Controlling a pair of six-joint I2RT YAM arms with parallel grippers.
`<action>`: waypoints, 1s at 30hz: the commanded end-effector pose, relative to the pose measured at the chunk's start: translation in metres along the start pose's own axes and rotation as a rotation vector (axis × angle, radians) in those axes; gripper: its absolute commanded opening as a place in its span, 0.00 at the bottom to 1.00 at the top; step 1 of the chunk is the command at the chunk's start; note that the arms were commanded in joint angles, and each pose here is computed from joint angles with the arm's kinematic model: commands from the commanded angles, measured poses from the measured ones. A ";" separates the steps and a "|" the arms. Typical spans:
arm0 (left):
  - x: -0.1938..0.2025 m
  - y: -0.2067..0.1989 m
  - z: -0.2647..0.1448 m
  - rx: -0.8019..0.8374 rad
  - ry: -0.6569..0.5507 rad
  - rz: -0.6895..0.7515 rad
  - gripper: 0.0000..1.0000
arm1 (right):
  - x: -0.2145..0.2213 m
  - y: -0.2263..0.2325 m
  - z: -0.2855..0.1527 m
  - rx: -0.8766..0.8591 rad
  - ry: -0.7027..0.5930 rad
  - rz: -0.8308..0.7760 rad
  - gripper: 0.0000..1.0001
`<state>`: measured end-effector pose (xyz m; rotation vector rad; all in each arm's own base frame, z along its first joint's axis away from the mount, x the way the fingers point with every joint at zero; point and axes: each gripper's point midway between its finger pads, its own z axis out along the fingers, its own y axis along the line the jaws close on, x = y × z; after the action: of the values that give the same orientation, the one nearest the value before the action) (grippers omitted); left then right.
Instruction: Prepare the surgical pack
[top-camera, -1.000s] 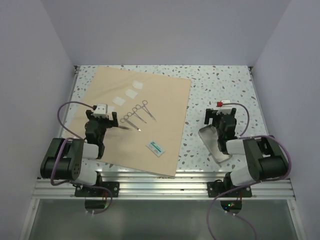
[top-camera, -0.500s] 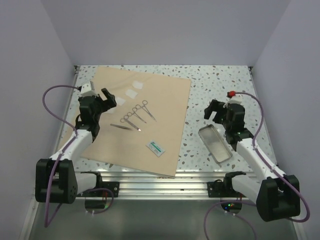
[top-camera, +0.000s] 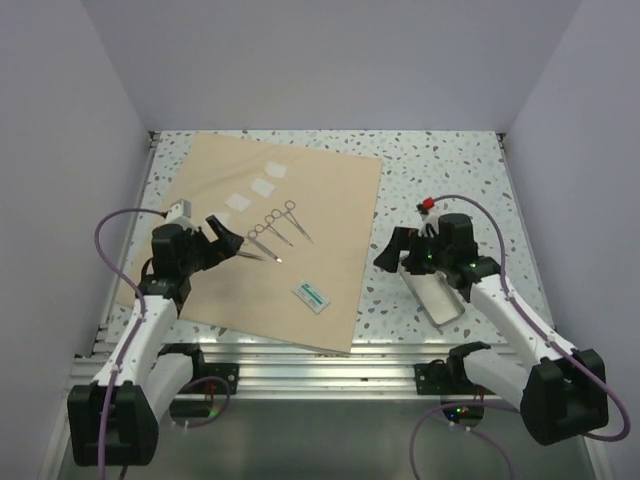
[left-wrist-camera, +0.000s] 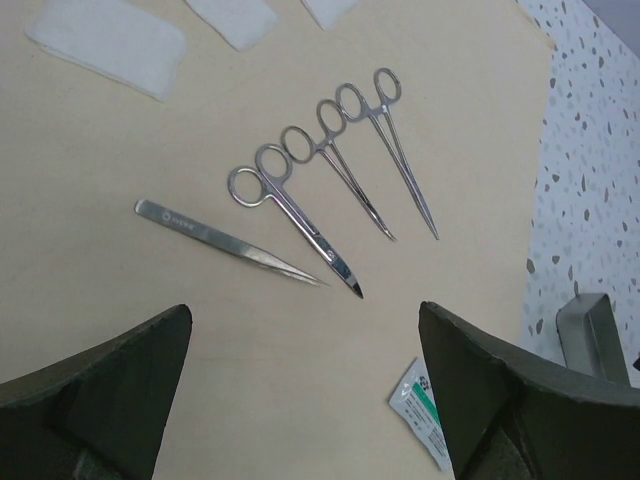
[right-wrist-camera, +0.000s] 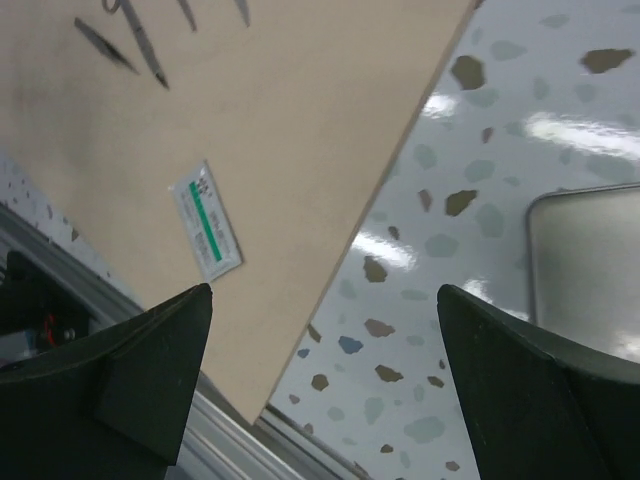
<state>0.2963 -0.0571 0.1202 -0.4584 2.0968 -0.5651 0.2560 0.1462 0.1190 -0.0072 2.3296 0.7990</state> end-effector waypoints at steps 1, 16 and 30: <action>0.019 -0.005 -0.018 0.024 0.049 -0.017 0.99 | 0.006 0.039 0.001 -0.065 0.076 -0.151 0.99; 0.138 -0.083 -0.043 0.362 0.358 -0.251 0.54 | 0.014 0.076 0.025 -0.149 0.137 -0.148 0.86; 0.168 -0.107 -0.017 0.293 0.417 -0.377 0.30 | 0.019 0.063 0.012 -0.101 0.091 -0.182 0.84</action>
<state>0.1846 -0.2185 0.0543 -0.5599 2.3820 -1.2036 0.2342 0.2107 0.1321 -0.2988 2.3583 0.8627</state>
